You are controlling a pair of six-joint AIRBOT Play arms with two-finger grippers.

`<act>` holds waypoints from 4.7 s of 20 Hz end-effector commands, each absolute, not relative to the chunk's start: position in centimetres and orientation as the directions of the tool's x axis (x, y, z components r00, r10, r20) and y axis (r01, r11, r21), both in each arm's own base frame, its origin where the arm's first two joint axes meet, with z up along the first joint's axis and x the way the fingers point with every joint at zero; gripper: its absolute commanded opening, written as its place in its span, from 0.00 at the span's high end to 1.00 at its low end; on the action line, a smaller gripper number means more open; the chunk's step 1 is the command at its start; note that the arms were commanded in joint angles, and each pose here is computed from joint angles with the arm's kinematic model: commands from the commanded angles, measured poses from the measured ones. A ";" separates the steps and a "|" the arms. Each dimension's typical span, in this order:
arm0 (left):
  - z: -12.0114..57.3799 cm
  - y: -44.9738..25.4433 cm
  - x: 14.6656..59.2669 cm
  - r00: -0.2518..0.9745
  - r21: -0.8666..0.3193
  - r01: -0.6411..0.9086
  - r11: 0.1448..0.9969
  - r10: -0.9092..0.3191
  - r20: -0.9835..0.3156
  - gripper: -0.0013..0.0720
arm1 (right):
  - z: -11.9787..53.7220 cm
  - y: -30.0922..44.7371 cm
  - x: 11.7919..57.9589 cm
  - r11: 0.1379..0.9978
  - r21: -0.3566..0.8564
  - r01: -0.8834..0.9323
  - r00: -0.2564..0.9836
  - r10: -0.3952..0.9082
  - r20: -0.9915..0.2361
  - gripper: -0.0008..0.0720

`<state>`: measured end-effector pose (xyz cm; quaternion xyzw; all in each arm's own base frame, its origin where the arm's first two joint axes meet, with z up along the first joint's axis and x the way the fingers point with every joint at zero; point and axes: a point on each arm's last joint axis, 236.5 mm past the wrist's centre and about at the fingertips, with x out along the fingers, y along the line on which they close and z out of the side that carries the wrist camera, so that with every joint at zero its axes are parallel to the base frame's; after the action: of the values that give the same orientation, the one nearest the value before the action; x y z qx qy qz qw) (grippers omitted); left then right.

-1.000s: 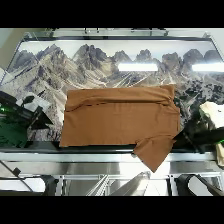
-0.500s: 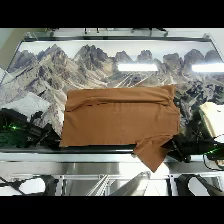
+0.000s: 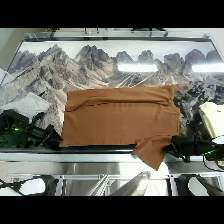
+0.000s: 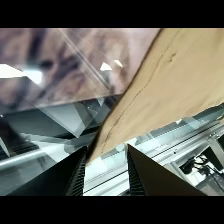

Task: Fold the shirts.

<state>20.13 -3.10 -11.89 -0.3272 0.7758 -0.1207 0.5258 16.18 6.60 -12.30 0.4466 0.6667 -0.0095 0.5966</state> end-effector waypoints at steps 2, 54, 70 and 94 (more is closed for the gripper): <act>-13.5 -2.9 21.9 -0.181 -0.494 -0.326 0.806 -0.566 -0.804 0.59 | -11.8 6.1 17.0 0.614 0.531 0.584 0.160 0.555 -0.817 0.95; -0.1 -6.5 48.5 -0.015 -0.771 -0.007 0.637 -0.771 -0.637 0.82 | -9.4 -3.0 43.8 0.637 0.716 0.286 0.406 0.596 -0.693 0.12; -14.3 -28.0 42.0 -0.282 -0.485 0.326 0.811 -0.406 -0.869 0.96 | -7.1 6.6 45.4 0.668 0.737 0.108 0.271 0.693 -0.668 0.96; -0.1 -24.4 39.4 -0.310 -0.555 0.370 0.745 -0.464 -0.830 0.96 | 1.9 39.0 37.1 0.511 0.792 -0.335 0.077 0.852 -0.517 0.96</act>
<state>39.17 -32.52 -5.37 -0.0618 0.7112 -0.3975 0.5765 38.98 33.48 6.63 0.2732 0.5052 0.4379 0.6916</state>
